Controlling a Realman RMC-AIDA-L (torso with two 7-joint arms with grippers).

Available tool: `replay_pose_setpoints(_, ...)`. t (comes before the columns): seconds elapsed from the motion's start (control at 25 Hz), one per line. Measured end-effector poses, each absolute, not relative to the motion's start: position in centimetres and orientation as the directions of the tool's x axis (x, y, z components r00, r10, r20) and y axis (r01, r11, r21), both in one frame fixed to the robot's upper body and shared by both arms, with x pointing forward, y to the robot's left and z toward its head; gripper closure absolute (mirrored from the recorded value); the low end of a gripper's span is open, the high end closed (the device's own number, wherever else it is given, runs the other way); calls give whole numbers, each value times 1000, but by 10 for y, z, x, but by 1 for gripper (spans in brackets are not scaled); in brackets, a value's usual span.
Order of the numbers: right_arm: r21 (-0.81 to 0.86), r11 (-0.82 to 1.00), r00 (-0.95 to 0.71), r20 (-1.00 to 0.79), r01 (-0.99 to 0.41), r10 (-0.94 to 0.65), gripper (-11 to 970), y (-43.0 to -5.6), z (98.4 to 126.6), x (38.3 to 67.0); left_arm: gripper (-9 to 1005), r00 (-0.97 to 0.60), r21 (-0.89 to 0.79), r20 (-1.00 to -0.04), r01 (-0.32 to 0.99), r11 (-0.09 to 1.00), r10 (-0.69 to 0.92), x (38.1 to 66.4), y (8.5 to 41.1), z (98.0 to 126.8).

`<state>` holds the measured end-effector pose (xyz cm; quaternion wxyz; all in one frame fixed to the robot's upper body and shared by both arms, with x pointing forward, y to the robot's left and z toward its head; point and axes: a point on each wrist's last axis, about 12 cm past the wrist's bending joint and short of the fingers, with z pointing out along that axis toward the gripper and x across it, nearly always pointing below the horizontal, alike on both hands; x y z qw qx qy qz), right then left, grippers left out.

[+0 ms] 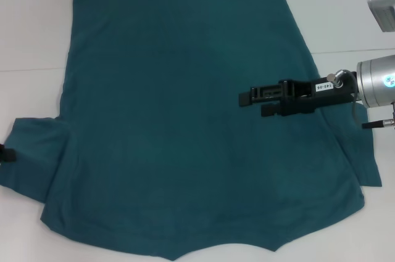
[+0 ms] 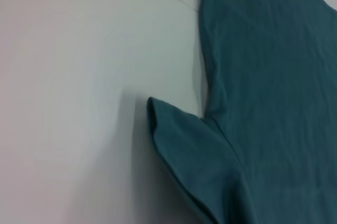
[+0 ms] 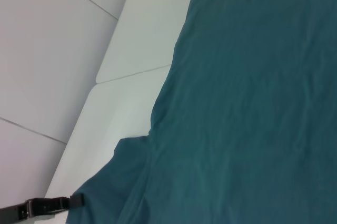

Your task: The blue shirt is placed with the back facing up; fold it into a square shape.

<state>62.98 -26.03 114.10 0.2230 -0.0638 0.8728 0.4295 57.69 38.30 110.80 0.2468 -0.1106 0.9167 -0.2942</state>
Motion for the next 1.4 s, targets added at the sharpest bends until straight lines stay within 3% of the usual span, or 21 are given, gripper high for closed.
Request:
replay_pose_setpoints(0.92, 722, 622, -894, -441, -303, 78, 86, -260, 1141, 629, 993, -883, -507, -398, -15, 862, -250, 594, 385, 1158)
replay_pose_setpoints(1.4, 720, 621, -895, -441, -310, 64, 90, -256, 1141, 630, 994, -928, -584, -314, 22, 812, -200, 616, 318, 1175)
